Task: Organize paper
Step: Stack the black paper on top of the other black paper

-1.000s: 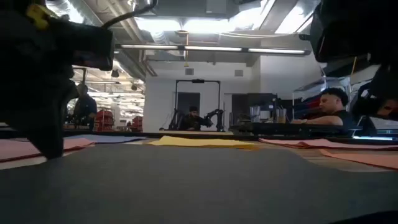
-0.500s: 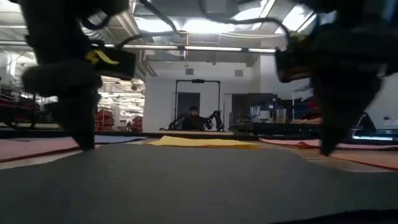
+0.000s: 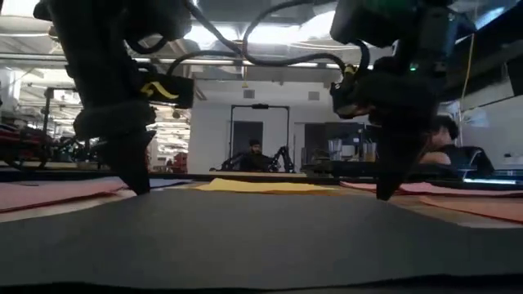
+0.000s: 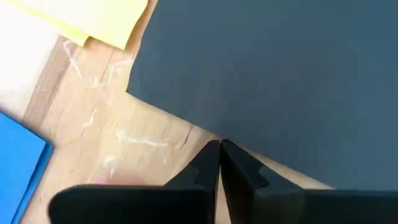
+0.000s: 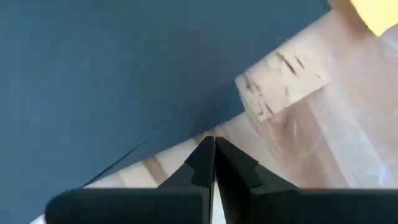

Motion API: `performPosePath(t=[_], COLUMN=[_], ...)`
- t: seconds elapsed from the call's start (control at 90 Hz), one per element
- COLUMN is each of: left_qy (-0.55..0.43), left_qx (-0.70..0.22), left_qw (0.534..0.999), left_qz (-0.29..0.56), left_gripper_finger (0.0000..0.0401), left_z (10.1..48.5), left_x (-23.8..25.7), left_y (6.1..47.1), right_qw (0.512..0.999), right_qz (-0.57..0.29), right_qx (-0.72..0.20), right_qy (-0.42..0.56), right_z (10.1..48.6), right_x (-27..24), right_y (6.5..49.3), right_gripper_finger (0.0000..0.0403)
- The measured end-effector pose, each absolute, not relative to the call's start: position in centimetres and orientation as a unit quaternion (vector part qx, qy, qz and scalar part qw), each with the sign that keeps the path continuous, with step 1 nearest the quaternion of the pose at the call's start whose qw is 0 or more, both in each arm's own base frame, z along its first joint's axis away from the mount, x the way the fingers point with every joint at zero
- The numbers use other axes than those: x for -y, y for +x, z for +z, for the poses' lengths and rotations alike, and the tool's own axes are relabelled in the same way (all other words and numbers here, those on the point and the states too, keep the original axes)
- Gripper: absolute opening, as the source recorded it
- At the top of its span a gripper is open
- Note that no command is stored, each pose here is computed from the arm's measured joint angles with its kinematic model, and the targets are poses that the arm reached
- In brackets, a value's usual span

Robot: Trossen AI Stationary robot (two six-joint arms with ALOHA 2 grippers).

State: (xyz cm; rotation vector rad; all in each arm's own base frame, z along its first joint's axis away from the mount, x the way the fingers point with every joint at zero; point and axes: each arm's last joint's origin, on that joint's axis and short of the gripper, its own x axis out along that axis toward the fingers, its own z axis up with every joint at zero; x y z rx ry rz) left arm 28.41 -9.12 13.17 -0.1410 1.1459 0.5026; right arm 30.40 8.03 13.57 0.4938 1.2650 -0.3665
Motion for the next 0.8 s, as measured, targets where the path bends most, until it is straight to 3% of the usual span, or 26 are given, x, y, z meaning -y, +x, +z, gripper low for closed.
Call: performPosePath(t=[0.8], left_qy=[-0.064], left_qx=[-0.526], left_qw=[0.818], left_qz=[0.224], left_gripper_finger=[0.0000], left_z=[13.3], left_x=[9.6], left_y=[28.6], right_qw=[0.765], right_qz=[-0.156], right_qx=[-0.585], right_qy=[0.221], right_z=[12.5], right_x=[-6.6], right_y=[31.3], right_gripper_finger=[0.0000])
